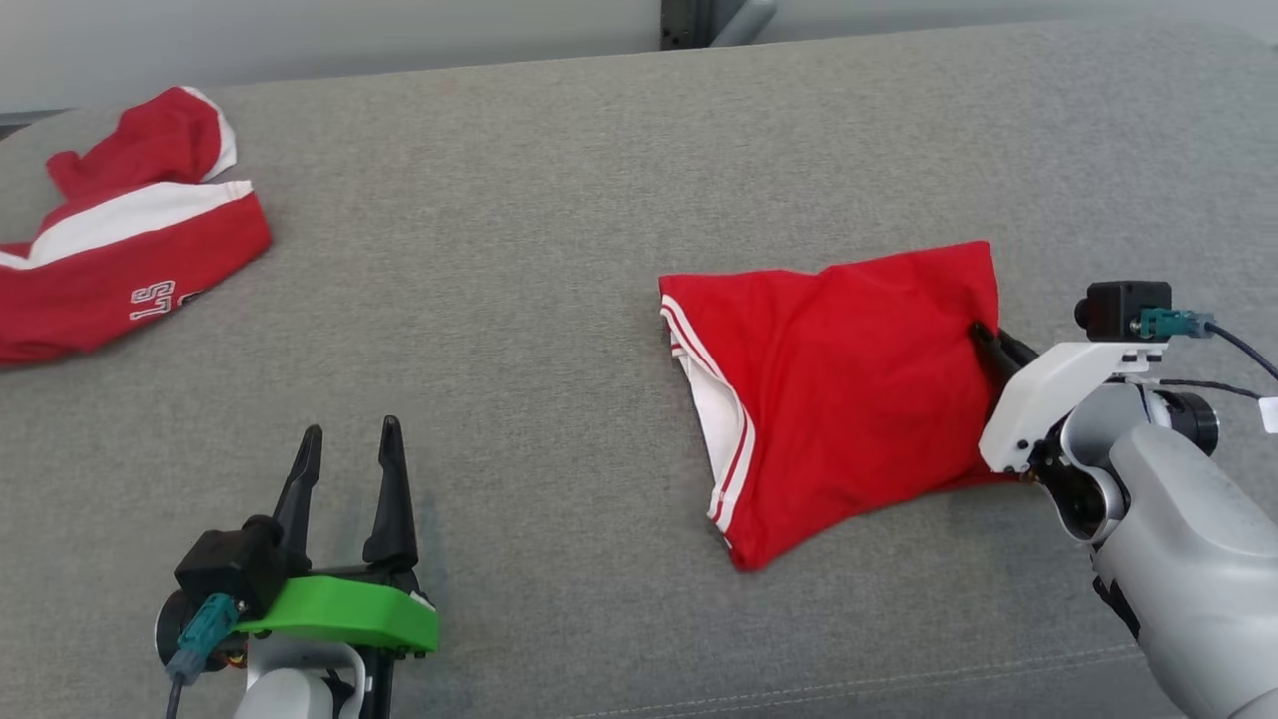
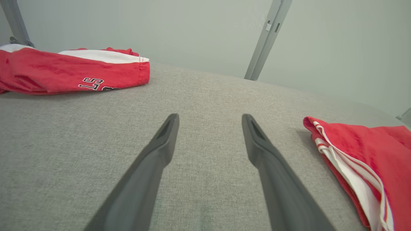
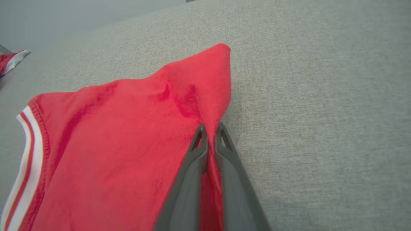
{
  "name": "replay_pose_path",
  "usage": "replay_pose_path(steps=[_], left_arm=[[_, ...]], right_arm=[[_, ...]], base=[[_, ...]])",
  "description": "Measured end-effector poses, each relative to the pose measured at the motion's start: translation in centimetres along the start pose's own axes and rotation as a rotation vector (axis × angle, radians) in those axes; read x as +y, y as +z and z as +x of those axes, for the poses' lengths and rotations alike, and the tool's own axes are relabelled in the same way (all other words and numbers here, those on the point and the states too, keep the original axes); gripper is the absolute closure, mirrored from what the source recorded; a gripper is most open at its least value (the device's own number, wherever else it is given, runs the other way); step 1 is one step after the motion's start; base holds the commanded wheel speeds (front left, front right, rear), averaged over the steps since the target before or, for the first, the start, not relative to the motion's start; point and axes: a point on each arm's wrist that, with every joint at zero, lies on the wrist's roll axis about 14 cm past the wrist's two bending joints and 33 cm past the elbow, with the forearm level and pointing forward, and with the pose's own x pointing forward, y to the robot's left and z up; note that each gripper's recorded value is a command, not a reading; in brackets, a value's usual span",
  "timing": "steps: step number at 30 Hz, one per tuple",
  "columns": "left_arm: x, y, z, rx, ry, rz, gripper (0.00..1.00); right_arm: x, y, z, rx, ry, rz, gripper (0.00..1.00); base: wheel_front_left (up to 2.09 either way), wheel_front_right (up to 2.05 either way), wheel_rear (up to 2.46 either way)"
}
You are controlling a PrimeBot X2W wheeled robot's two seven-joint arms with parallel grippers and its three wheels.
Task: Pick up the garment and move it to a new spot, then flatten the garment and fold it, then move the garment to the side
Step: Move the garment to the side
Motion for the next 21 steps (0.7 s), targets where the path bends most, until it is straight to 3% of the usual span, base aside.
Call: replay_pose_path(steps=[12, 21], left_arm=[[-7.8, -3.1, 4.5, 0.075, -0.258, 0.023, 0.0], [-12.8, -5.7, 5.8, 0.137, -0.404, 0.017, 0.0]], right_arm=[[-9.2, 3.5, -4.8, -0.116, -0.229, 0.004, 1.0], [-12.5, 4.0, -7.2, -0.152, -0.33, -0.012, 1.0]], base=[[0.0, 0.0, 0.0], [0.0, 0.0, 0.0]])
